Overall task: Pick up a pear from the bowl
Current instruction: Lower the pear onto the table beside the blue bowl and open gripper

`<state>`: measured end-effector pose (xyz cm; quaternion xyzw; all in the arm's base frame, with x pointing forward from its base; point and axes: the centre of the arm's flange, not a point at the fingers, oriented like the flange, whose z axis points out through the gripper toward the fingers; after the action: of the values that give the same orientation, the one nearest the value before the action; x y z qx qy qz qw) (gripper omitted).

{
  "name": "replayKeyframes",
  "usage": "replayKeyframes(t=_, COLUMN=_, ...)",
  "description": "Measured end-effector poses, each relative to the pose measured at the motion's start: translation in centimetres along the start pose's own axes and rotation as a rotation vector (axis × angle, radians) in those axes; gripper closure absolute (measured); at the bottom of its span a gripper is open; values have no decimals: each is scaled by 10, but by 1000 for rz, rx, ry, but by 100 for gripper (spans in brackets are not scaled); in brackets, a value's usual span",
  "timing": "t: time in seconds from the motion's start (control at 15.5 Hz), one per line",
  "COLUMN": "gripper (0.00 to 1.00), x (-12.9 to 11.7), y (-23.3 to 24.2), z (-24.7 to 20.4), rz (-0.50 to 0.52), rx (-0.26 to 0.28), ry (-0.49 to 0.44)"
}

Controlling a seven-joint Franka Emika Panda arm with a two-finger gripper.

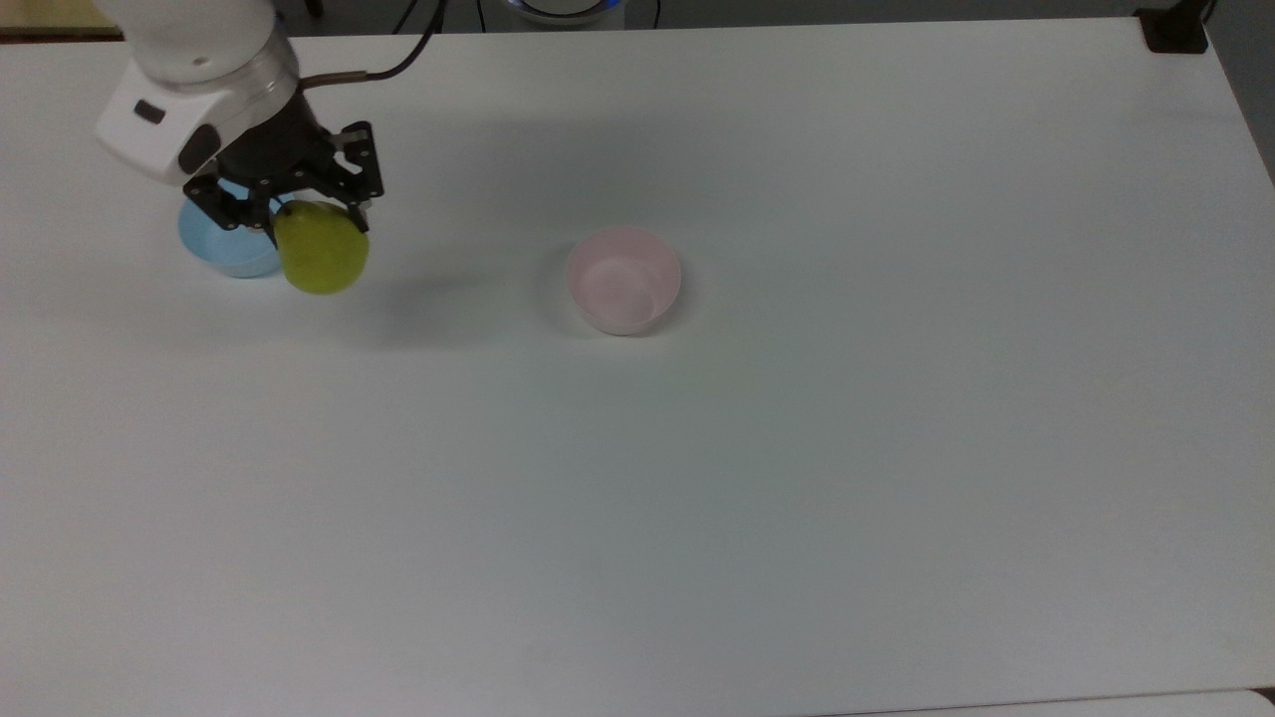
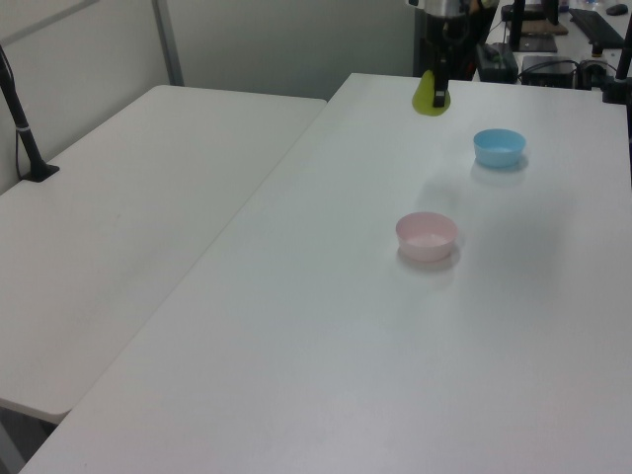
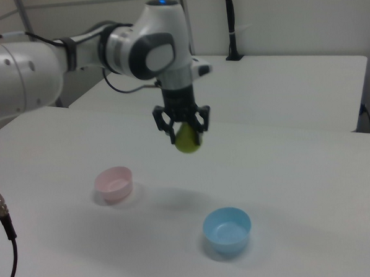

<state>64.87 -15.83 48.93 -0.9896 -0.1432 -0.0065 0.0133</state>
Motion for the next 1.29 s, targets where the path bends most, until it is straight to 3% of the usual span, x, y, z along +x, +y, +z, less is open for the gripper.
replayKeyframes(t=0.26, gripper=33, x=-1, y=30, z=41, rz=-49, rx=9, ry=-17)
replayKeyframes(t=0.65, gripper=33, x=21, y=34, z=101, rz=-65, rx=-17, ry=25)
replayKeyframes(t=0.84, gripper=33, x=23, y=33, z=132, rz=-69, rx=-3, ry=7)
replayKeyframes(t=1.29, gripper=33, x=23, y=33, z=157, rz=-68, rx=13, ry=-18)
